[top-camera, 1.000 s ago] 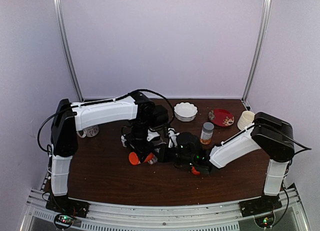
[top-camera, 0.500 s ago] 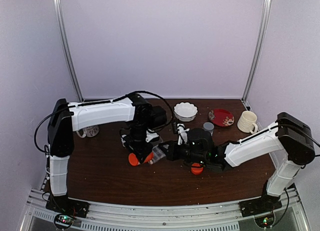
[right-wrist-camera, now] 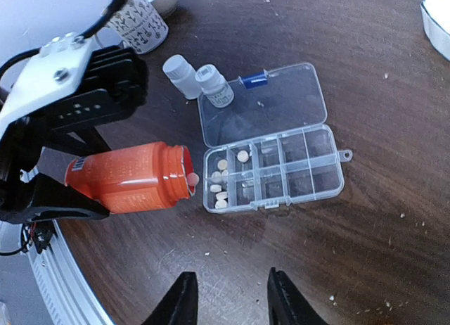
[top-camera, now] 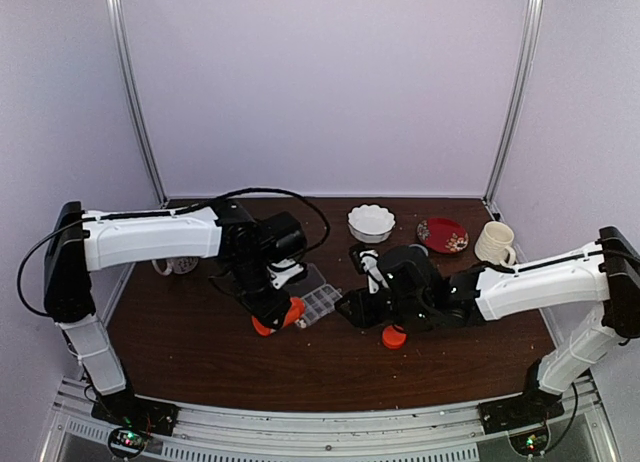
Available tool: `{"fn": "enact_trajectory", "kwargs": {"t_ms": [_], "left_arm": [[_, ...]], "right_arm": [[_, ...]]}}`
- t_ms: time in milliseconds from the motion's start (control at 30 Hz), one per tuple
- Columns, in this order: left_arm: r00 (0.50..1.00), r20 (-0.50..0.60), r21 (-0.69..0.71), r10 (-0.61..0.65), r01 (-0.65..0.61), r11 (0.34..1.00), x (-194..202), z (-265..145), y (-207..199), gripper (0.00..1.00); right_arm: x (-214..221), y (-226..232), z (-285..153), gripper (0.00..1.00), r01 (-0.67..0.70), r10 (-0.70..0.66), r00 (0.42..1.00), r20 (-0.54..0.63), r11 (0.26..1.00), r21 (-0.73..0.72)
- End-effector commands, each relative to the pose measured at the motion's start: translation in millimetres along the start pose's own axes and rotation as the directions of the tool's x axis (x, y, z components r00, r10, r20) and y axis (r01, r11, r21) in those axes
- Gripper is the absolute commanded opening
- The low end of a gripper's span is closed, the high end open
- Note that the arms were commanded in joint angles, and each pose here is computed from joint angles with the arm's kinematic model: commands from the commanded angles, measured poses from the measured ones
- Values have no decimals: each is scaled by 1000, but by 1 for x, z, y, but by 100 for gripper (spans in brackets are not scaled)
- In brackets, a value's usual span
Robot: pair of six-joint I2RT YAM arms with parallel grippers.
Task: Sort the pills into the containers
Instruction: Pour the pill into the compartment of the pill container, then pick up the lid of the pill bottle from the center of the board.
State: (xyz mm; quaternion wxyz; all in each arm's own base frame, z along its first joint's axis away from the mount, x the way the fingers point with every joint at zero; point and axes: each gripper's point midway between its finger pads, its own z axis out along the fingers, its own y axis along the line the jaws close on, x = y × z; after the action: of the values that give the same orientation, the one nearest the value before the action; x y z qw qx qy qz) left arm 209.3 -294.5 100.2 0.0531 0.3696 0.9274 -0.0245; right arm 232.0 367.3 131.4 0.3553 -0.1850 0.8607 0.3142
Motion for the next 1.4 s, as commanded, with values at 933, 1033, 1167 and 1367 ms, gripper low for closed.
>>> {"fn": "enact_trajectory", "kwargs": {"t_ms": [933,1033,1167,1367], "left_arm": [[-23,996,73,-84,-294,953,44,-297,-6,0],[-118,991,27,-64,-291,956,55,-321,-3,0],[-164,985,-10,-44,-314,949,59,-328,-7,0],[-270,961,-33,-59,-324,946,69,-345,-7,0]], "right_arm": [[78,-109,-56,91,293,-9,783,-622,887,356],[83,-110,-51,89,289,-3,775,-632,891,350],[92,-113,-47,87,286,7,763,-646,893,347],[100,-113,-41,82,276,15,754,-657,900,336]]}}
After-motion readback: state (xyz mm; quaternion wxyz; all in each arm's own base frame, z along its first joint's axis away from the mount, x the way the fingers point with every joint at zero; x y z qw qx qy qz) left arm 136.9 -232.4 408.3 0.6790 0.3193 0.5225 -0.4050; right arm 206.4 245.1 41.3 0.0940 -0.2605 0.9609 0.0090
